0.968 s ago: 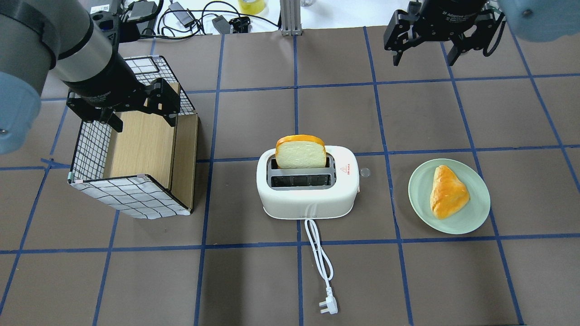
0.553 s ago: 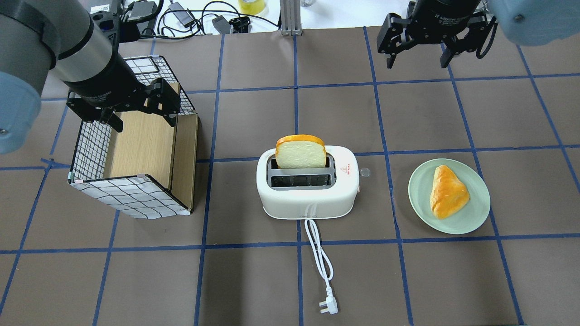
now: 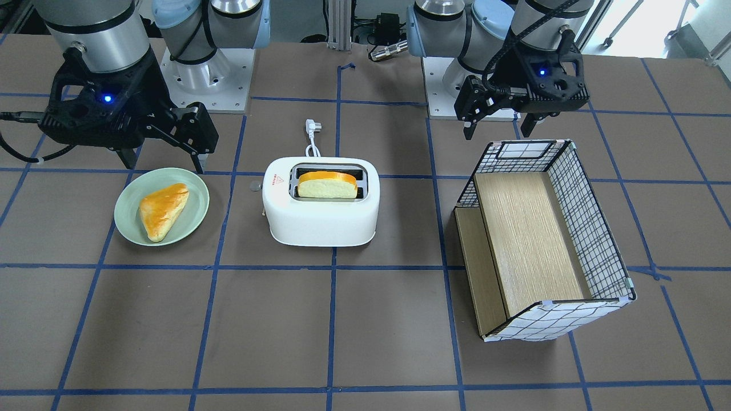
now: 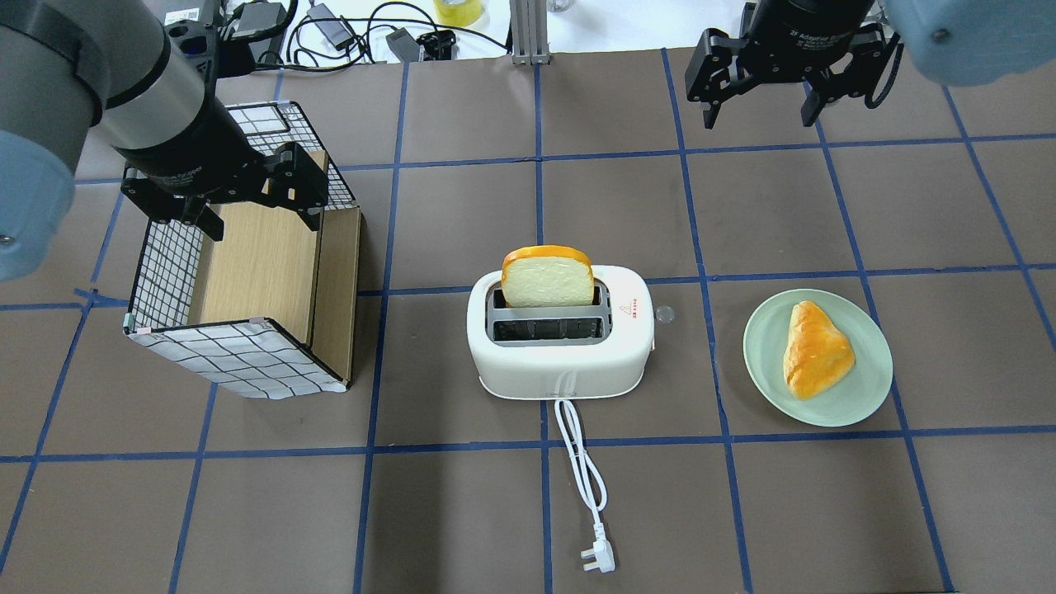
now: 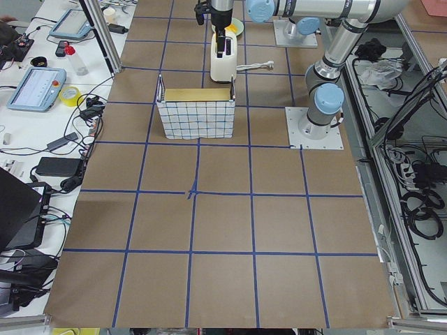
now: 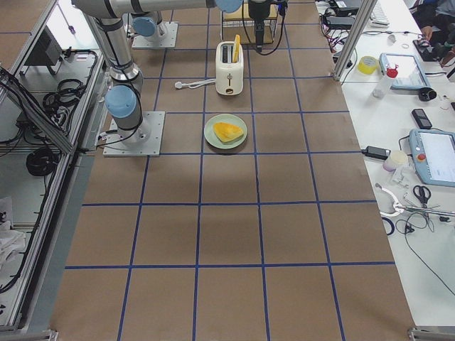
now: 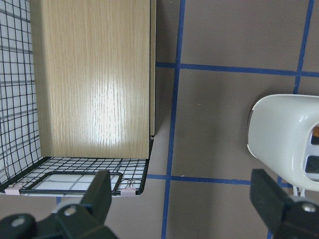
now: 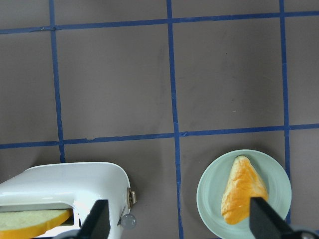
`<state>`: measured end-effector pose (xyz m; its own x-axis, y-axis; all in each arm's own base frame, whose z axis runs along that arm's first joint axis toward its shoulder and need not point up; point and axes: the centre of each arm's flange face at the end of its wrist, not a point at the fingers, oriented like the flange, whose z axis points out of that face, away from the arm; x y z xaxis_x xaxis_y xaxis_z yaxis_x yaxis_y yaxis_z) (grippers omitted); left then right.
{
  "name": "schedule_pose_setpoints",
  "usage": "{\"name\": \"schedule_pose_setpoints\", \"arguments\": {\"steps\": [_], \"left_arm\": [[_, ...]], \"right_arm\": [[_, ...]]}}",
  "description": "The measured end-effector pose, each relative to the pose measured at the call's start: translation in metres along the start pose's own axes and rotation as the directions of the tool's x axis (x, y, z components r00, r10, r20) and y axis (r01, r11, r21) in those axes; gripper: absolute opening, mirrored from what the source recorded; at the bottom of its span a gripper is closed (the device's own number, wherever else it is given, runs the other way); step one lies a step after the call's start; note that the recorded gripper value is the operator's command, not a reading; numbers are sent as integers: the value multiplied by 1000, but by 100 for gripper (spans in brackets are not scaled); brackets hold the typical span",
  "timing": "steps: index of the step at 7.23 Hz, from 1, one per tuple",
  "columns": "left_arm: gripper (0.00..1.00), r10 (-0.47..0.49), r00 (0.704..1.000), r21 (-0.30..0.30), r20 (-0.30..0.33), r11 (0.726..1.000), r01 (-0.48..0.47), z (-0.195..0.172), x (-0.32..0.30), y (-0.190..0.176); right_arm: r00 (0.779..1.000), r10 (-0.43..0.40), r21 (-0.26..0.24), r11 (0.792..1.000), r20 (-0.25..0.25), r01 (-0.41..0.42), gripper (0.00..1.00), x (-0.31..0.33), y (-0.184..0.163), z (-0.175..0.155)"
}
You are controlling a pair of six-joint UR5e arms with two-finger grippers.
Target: Press toaster with right arm
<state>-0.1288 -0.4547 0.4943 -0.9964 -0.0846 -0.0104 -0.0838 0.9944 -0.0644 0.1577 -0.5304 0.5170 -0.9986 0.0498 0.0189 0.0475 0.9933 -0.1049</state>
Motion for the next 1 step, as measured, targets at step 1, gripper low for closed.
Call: {"name": "schedule_pose_setpoints", "arguments": {"steps": [1], "left_arm": [[100, 0, 1000, 0, 0, 1000, 0, 0, 0, 0]], "right_arm": [[1000, -1, -1, 1000, 0, 1, 100, 0, 0, 0]]}}
